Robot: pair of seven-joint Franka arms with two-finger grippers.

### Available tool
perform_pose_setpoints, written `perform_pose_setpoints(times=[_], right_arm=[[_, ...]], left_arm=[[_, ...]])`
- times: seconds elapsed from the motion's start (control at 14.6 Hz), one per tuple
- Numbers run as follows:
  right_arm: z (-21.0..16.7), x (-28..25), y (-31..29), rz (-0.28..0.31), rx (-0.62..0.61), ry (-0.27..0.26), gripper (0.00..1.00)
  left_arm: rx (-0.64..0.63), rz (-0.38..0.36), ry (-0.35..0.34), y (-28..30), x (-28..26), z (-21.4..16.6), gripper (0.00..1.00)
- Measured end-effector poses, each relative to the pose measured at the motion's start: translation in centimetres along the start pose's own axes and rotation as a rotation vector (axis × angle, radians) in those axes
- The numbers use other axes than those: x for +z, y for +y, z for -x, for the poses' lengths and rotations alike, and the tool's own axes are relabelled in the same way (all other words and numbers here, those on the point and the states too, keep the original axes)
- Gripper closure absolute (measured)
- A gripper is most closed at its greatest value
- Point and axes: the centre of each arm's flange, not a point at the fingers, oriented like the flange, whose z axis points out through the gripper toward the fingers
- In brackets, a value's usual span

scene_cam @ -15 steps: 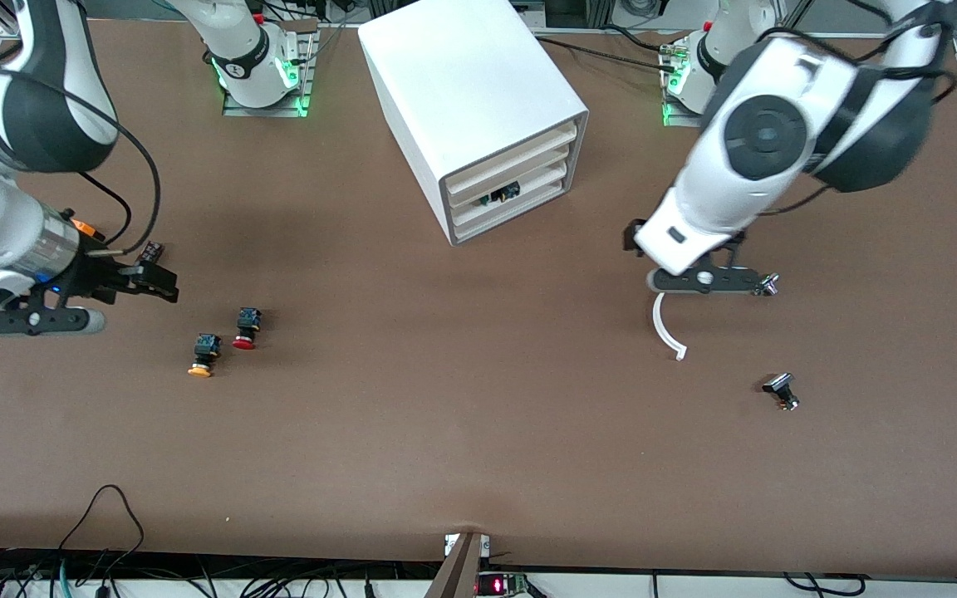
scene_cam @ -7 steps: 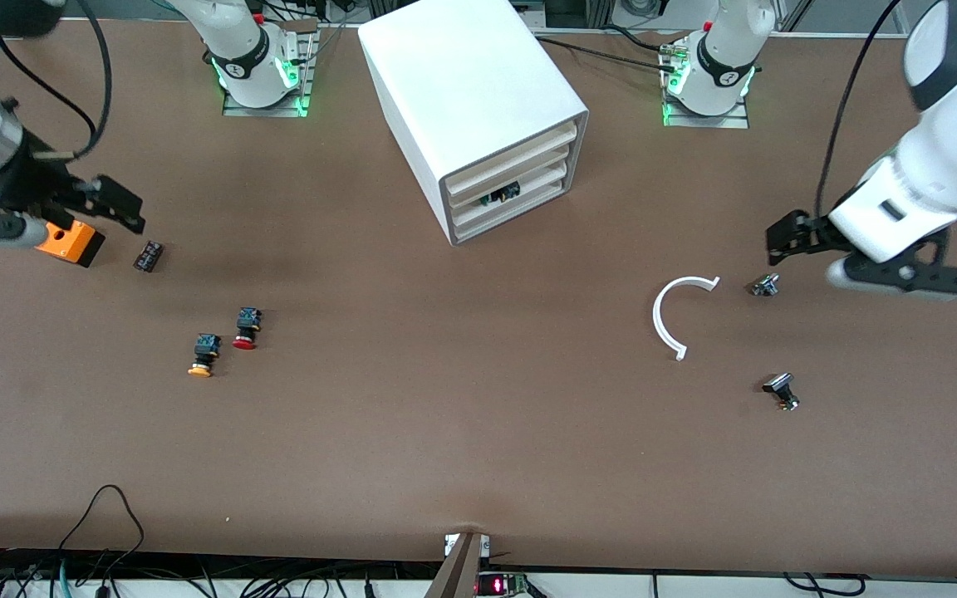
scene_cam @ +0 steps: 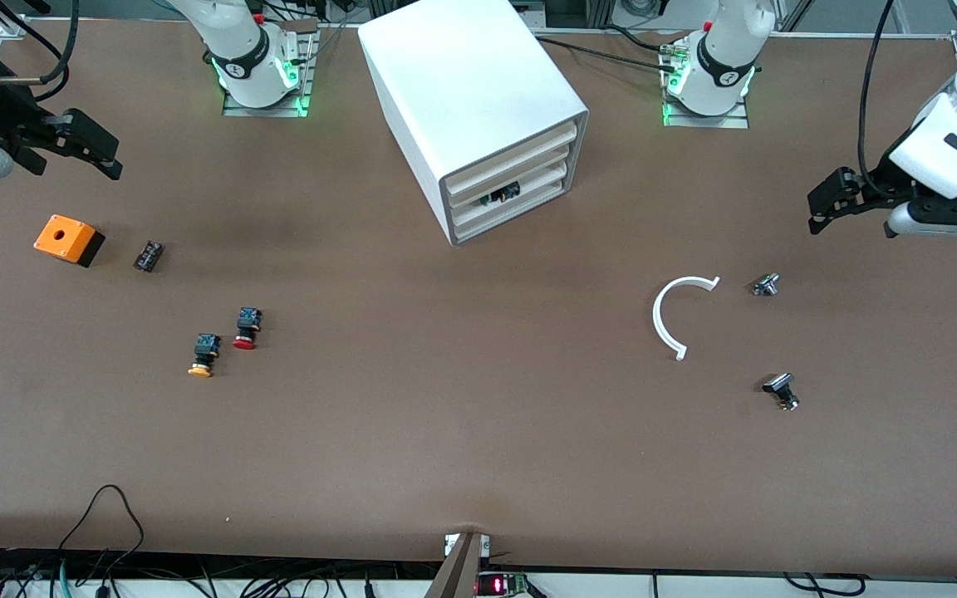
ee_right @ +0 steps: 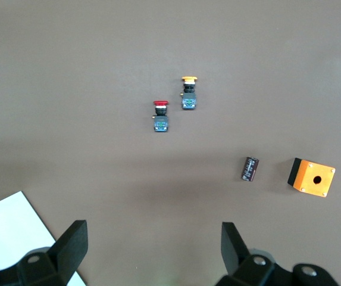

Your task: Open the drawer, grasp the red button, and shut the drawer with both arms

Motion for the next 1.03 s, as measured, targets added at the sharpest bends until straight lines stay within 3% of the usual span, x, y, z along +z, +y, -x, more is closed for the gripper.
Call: perform_pose_setpoints(times=[1.03], right_arm=[[-0.3,0.2,1.2,-0.003,0.023,-0.003,0.0]], left_arm=[[0.008,0.001,-0.012,0.4,-0.8,1.5,0.0]])
